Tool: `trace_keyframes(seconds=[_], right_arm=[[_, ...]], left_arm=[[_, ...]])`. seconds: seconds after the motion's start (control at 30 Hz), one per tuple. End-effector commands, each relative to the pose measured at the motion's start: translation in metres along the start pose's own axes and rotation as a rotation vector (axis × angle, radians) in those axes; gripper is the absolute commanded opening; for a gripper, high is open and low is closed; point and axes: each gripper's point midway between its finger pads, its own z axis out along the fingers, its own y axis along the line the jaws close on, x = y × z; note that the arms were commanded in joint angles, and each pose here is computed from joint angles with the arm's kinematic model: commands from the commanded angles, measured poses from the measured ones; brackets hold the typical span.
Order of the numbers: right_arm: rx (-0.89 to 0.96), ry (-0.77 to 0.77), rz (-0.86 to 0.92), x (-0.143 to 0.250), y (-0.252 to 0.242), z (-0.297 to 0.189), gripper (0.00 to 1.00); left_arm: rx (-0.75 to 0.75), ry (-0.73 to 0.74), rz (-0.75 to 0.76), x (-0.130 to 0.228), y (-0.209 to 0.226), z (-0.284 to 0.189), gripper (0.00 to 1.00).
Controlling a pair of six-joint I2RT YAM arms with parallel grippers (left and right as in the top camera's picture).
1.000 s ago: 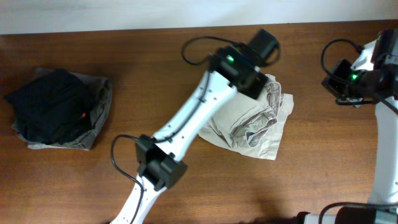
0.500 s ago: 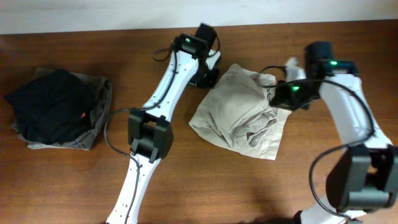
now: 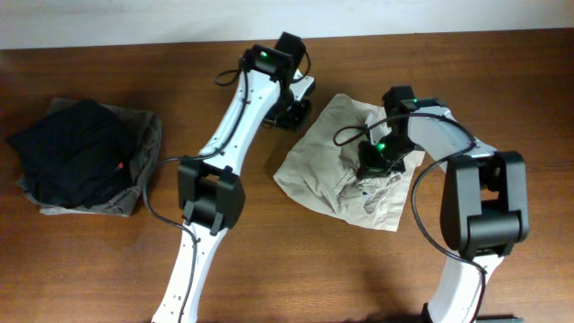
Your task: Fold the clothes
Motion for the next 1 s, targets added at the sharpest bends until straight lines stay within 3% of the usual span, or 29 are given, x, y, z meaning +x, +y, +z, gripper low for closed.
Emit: trace_keyframes(seconds=[0.0,0.2,0.47,0.87,0.97], right_arm=[[0.180,0.088,0.091,0.021,-0.036,0.016,0.04],[0.179,0.089,0.092,0.022,-0.036,0.015,0.04],[0.179,0.093,0.107,0.023,-0.036,0.015,0.04],[0.249,0.169,0.197,0.045,-0.051,0.006,0.04],[0.305,0.193,0.229,0.054,-0.065,-0.003,0.04]], left_arm=[[0.058,-0.052,0.037,-0.002,-0.020,-0.035,0.01],[0.225,-0.058,0.041,-0.002,-0.048,-0.040,0.01],[0.240,-0.081,0.124,-0.008,-0.058,-0.033,0.01],[0.247,0.185,0.121,0.031,-0.066,0.098,0.01],[0.136,0.246,0.019,0.042,-0.037,0.109,0.01]])
